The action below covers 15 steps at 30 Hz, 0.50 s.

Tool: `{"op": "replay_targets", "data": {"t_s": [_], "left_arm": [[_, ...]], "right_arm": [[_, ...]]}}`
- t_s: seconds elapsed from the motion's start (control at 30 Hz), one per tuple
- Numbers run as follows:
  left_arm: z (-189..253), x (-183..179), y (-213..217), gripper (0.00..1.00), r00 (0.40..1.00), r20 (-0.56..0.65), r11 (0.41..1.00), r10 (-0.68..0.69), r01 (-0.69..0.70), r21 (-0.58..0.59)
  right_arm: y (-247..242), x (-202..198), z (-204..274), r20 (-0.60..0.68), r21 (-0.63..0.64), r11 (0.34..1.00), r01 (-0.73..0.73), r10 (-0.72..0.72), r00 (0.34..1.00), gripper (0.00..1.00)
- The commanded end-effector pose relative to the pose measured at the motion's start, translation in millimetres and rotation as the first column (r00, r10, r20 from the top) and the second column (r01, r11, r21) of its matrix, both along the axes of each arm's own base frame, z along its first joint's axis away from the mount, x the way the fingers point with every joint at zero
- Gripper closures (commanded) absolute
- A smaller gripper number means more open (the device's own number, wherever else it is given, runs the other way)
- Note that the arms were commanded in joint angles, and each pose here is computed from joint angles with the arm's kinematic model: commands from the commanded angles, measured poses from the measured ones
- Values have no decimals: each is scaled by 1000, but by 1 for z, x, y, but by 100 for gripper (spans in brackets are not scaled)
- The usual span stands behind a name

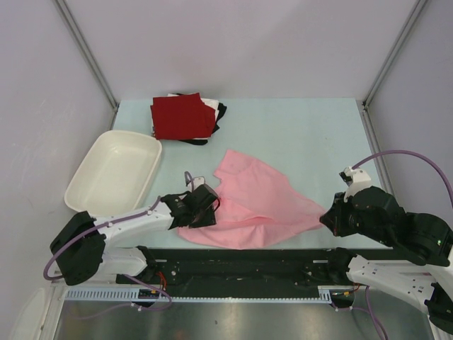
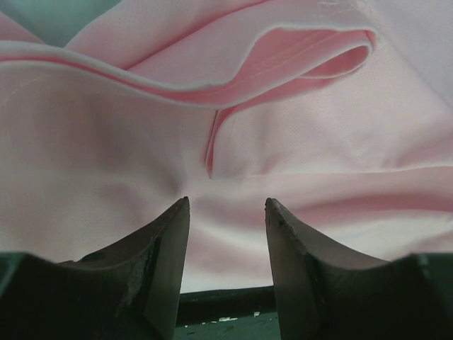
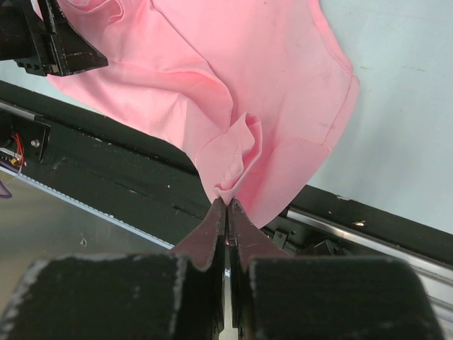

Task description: Fold and stack the t-shirts

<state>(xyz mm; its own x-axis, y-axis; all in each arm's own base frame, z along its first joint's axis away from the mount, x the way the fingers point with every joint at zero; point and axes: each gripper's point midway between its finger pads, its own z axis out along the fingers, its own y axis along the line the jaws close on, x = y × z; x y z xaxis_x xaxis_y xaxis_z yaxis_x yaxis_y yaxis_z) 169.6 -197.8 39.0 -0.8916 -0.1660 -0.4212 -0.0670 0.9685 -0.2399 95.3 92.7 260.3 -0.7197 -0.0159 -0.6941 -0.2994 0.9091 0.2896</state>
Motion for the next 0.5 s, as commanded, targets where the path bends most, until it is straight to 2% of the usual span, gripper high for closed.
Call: {"op": "replay_targets", "data": {"t_s": [0.0,0.13,0.27,0.47], "left_arm": [[-3,9,-3,48,999,33,1000,18,-18,10],[-5,14,-4,50,999,41,1000,21,-22,14],[-5,19,-3,60,998,51,999,29,-31,20],[-6,28,5,66,997,60,998,40,-43,39]], "right_arm": [[-6,-4,-4,-16,-18,1000,5,-5,1000,100],[-6,-4,-4,-15,-17,1000,7,-7,1000,100],[-7,-5,-5,-16,-17,1000,8,-8,1000,100],[-9,-6,-7,-17,-17,1000,13,-14,1000,100]]}}
